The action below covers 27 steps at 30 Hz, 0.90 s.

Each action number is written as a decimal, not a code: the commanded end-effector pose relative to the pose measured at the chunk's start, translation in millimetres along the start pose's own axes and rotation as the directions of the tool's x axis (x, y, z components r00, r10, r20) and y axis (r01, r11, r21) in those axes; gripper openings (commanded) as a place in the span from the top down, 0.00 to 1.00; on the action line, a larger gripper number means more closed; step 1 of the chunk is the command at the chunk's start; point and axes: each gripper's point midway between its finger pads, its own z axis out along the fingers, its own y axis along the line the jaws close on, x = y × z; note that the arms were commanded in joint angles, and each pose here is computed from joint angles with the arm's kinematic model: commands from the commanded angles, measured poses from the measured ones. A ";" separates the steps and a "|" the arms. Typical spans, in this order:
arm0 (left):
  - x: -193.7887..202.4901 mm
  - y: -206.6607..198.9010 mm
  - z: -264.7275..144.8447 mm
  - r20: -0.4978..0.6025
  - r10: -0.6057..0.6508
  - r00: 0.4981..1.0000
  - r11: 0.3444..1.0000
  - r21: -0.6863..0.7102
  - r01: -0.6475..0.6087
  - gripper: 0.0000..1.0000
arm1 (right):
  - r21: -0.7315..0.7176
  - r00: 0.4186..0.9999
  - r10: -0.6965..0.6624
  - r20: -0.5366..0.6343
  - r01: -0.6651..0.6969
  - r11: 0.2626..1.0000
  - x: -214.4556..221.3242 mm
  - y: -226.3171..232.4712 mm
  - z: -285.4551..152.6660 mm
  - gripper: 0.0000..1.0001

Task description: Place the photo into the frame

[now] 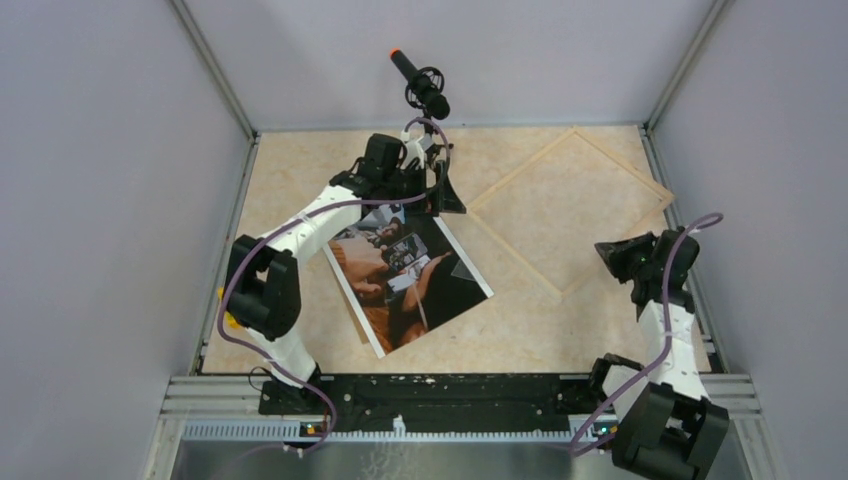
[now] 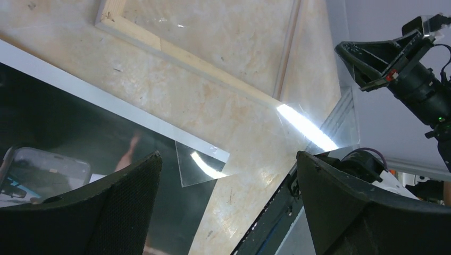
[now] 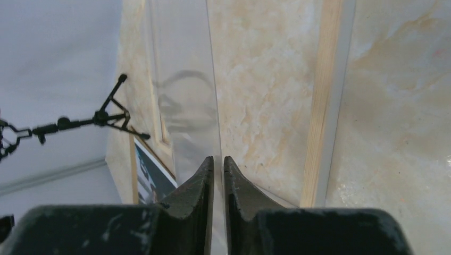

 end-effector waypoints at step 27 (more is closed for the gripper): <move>-12.5 -9.9 -16.6 0.084 0.082 0.993 0.997 -0.005 -0.082 0.02 | -0.472 0.923 -0.298 -0.243 0.155 0.868 73.0 26.7 51.5 0.59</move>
